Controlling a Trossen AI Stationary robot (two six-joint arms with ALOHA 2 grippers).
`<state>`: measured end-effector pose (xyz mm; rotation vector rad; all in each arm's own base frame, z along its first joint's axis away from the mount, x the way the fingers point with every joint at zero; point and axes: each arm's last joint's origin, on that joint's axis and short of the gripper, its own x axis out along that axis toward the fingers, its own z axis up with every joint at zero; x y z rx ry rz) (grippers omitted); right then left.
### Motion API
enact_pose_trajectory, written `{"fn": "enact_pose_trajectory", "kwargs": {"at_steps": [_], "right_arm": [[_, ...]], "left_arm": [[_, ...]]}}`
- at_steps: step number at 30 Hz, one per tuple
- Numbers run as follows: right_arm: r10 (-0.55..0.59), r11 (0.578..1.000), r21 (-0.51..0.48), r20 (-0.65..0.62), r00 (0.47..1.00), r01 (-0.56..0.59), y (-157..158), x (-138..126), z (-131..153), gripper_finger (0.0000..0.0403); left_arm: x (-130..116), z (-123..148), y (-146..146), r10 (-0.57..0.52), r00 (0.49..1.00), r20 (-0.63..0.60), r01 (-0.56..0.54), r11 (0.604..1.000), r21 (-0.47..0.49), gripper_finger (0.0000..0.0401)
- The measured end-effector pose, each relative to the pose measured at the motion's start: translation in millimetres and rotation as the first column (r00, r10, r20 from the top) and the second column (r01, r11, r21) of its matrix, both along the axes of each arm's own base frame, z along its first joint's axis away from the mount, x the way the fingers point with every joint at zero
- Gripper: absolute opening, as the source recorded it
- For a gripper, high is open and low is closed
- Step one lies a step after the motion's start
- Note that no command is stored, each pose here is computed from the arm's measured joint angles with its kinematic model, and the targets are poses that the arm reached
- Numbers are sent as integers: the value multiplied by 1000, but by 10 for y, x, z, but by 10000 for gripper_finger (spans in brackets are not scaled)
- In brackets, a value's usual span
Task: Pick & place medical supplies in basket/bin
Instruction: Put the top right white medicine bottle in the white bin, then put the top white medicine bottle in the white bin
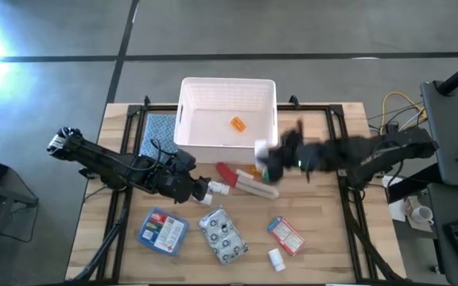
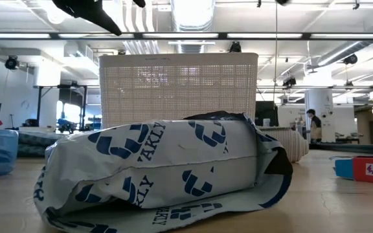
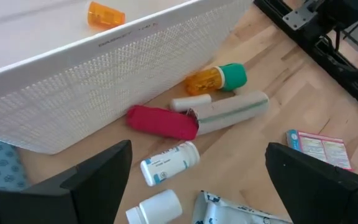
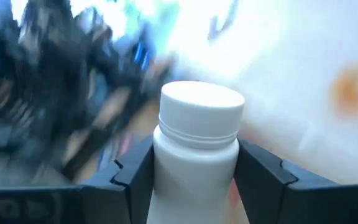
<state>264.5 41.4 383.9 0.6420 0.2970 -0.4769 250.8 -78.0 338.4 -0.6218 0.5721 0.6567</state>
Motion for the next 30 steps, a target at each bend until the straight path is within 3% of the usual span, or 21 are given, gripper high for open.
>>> {"fn": "enact_pose_trajectory", "kwargs": {"at_steps": [4, 7, 14, 21, 26, 28, 30], "right_arm": [[-98, 980, -171, 26, 995, 101, -415, 131, 388, 176], [-135, 964, -239, -48, 990, 120, -727, 266, 483, 181], [-155, 960, -271, -295, 943, 73, -1134, 538, 403, 248], [-170, 936, -351, -442, 881, 5, -1133, 685, 390, 328], [-83, 915, -385, -467, 880, -118, -847, 617, 484, 355], [-37, 900, -394, -496, 868, -187, -707, 555, 497, 358], [7, 880, -400, -531, 847, -257, -561, 489, 489, 358]], "left_arm": [[28, 26, -37, -14, 999, 45, 15, 999, -30, 346], [35, 45, -98, -37, 997, 74, 41, 998, -49, 346], [-42, 33, -257, -32, 995, 90, 42, 994, -106, 346], [-99, -59, -358, 12, 995, 104, 3, 990, -144, 346], [-102, -181, -367, 19, 996, 90, -6, 989, -145, 346], [-111, -254, -359, 16, 998, 67, -7, 992, -129, 346], [-124, -348, -352, -47, 999, 13, 48, 997, -53, 346]]}}
